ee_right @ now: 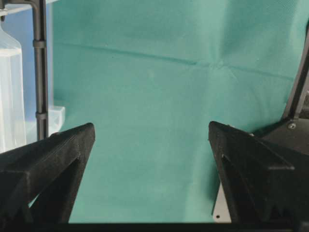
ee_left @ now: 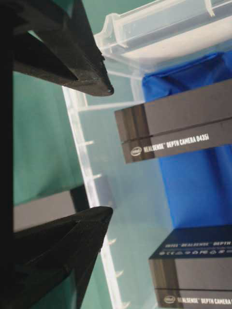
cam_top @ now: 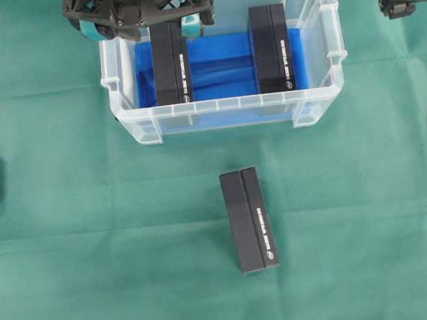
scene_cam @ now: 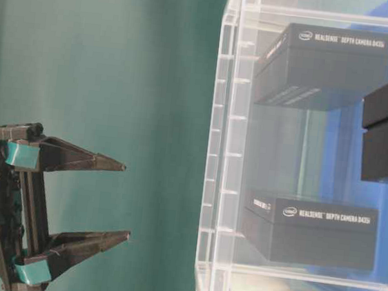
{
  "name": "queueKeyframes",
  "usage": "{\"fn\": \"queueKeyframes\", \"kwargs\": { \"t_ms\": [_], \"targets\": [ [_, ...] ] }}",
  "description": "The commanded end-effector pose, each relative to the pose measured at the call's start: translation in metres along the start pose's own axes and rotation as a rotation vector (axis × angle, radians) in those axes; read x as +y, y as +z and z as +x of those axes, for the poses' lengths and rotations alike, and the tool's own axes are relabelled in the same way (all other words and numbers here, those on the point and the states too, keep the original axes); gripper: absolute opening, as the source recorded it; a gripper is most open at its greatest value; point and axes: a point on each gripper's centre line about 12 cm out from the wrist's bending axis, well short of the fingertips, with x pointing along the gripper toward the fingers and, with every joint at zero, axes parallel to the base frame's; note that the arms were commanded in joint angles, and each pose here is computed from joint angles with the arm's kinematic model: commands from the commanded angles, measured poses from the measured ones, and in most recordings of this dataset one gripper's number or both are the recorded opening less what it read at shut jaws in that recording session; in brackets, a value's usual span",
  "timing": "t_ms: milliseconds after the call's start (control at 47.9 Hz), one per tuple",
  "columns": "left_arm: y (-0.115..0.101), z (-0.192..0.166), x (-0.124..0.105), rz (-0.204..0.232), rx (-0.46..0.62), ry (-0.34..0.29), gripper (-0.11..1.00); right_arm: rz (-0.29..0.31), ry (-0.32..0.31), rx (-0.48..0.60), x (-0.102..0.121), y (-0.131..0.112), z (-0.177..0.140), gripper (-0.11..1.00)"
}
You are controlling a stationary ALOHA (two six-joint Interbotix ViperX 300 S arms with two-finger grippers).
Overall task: Take out the box from the case.
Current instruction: 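Move the open left gripper over the left box in the case, then lower the left gripper around the left box and close on it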
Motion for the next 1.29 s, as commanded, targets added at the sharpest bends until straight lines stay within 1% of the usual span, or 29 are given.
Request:
{"fn": "queueKeyframes", "kwargs": {
  "t_ms": [0, 1273],
  "targets": [
    [0.0014, -0.0143, -0.0025, -0.002, -0.021, -0.038, 0.96, -0.001, 0.023, -0.015, 0.0008, 0.0019, -0.0064, 0.94],
    [0.001, -0.0101, -0.0013, -0.004, -0.019, -0.024, 0.96, 0.001, 0.025, -0.017, 0.0009, 0.0023, -0.0064, 0.94]
  ]
}}
